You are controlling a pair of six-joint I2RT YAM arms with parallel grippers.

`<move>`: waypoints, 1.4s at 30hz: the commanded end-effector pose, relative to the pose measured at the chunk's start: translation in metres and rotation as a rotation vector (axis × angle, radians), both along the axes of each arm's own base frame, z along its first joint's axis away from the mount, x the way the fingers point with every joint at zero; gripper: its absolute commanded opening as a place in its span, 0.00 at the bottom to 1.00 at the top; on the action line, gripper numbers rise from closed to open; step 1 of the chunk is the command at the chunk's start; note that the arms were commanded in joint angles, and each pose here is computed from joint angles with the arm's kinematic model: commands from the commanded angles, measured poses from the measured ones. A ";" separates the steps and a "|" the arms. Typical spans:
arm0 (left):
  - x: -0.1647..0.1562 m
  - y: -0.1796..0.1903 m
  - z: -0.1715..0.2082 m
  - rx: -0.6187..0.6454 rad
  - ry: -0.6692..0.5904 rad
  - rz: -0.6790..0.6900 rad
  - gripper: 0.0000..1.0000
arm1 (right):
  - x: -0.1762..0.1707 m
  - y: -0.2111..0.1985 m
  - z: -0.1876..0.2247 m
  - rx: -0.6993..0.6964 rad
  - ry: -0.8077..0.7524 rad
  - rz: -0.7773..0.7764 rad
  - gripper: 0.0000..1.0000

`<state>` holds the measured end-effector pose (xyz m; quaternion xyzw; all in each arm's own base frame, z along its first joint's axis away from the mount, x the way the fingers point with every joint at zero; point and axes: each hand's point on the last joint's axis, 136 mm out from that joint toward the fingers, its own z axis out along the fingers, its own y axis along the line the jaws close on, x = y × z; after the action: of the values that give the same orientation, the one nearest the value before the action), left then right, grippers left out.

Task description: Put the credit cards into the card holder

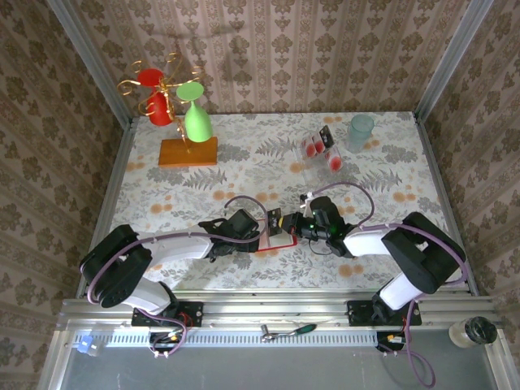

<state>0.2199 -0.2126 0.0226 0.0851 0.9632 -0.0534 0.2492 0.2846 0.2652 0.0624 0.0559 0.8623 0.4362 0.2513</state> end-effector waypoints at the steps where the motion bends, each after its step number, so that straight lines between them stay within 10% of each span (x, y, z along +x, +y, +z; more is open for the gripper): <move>1: -0.009 0.023 -0.013 0.094 0.041 0.028 1.00 | -0.001 0.005 0.000 0.025 -0.014 0.006 0.00; 42: -0.018 0.024 -0.021 0.113 0.049 0.031 1.00 | -0.023 0.003 -0.034 0.047 0.055 0.025 0.00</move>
<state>0.2170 -0.2131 0.0218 0.0750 0.9631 -0.0503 0.2535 0.2707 0.2696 0.0373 0.0625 0.8526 0.4625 0.2351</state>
